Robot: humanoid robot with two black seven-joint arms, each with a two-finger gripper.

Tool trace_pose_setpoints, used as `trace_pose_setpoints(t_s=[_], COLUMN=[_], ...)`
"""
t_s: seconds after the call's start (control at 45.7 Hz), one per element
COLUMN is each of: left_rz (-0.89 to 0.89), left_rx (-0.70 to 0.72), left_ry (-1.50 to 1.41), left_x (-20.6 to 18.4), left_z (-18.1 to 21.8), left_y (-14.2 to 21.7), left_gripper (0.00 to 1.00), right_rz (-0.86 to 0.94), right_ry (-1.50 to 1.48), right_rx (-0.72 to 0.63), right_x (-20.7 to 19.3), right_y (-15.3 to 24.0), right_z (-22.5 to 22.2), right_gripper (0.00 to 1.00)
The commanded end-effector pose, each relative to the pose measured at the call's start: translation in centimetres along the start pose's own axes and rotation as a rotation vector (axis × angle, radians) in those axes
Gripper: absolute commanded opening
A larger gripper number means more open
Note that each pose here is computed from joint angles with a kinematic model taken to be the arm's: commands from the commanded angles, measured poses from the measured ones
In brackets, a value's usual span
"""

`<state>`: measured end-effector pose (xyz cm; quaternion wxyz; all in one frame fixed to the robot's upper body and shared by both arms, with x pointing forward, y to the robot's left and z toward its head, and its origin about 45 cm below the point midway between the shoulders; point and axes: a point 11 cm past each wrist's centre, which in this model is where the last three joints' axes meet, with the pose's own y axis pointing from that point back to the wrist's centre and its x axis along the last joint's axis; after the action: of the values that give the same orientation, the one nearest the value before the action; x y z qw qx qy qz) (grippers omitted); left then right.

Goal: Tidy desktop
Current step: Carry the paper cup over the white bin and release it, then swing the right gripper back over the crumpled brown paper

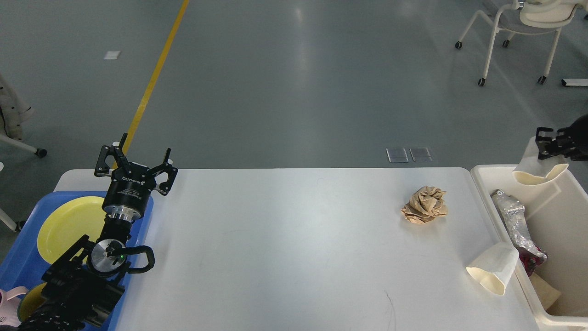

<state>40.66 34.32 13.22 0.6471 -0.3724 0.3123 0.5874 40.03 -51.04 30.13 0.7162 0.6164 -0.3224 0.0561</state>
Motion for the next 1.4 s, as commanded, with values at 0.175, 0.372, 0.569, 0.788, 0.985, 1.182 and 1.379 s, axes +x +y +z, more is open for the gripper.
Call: trace_pose_setpoints(t_s=[0.175, 0.372, 0.569, 0.788, 0.985, 1.182, 1.379], left_rz=[0.0, 0.0, 0.0, 0.0, 0.0, 0.0, 0.0], left_rx=[0.0, 0.0, 0.0, 0.0, 0.0, 0.0, 0.0], left_ry=[0.0, 0.0, 0.0, 0.0, 0.0, 0.0, 0.0], left_x=[0.0, 0.0, 0.0, 0.0, 0.0, 0.0, 0.0], left_z=[0.0, 0.0, 0.0, 0.0, 0.0, 0.0, 0.0], left_y=[0.0, 0.0, 0.0, 0.0, 0.0, 0.0, 0.0], left_gripper=[0.97, 0.97, 0.97, 0.97, 0.97, 0.97, 0.97], right_rz=[0.302, 0.394, 0.395, 0.37, 0.365, 0.407, 0.404], right_ry=[-0.126, -0.116, -0.094, -0.082, -0.089, -0.115, -0.154], right_rx=[-0.239, -0.289, -0.3, -0.326, -0.326, -0.281, -0.178], right_x=[-4.5, -8.4, -10.4, -11.2, -11.4, -8.5, -4.5], right_y=[-9.0, -11.8, -12.8, -12.8, -13.0, -12.1, -10.1], right_z=[7.9, 8.5, 8.6, 9.4, 9.4, 7.5, 4.1], right_gripper=[0.0, 0.0, 0.0, 1.0, 1.0, 1.0, 1.0])
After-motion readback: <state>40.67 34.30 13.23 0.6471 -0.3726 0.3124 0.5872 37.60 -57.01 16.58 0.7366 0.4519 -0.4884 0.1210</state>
